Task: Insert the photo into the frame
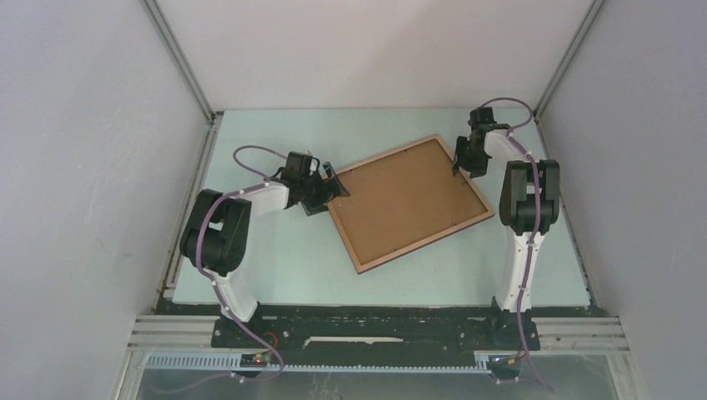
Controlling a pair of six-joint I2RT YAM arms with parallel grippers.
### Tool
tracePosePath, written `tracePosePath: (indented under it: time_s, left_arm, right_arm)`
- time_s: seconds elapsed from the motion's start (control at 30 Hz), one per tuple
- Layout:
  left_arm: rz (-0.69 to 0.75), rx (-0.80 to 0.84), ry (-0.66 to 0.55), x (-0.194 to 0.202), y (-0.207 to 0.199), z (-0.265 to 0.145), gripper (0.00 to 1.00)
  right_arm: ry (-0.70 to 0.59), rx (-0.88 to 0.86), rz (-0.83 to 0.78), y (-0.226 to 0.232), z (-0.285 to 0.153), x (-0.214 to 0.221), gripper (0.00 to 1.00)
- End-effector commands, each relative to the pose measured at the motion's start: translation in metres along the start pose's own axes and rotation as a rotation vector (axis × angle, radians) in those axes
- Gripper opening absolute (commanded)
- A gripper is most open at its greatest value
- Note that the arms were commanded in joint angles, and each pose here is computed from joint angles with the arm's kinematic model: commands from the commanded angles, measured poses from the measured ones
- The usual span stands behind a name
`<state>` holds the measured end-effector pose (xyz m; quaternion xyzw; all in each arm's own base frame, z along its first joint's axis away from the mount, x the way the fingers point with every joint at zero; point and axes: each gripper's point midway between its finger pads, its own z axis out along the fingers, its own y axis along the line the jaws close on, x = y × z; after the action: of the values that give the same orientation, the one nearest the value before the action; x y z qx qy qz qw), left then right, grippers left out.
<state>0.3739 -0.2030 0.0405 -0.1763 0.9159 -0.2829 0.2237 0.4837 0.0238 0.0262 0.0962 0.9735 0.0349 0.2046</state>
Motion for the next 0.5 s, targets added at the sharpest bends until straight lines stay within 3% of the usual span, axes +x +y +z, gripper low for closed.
tracePosePath:
  time_s: [0.0,0.23,0.47]
  left_arm:
    - [0.083,-0.125,-0.028,-0.020,0.021,-0.002,0.97]
    - [0.162,-0.232,0.024,-0.004,0.033,-0.019,0.98]
    - [0.182,-0.324,0.025,-0.002,0.036,-0.022,0.87]
  right_arm:
    - [0.012,-0.028,0.021,0.008,-0.001,-0.001,0.56]
    - [0.005,-0.055,0.037,0.009,-0.003,-0.001,0.38]
    - [0.013,-0.097,0.049,0.014,0.001,0.000,0.33]
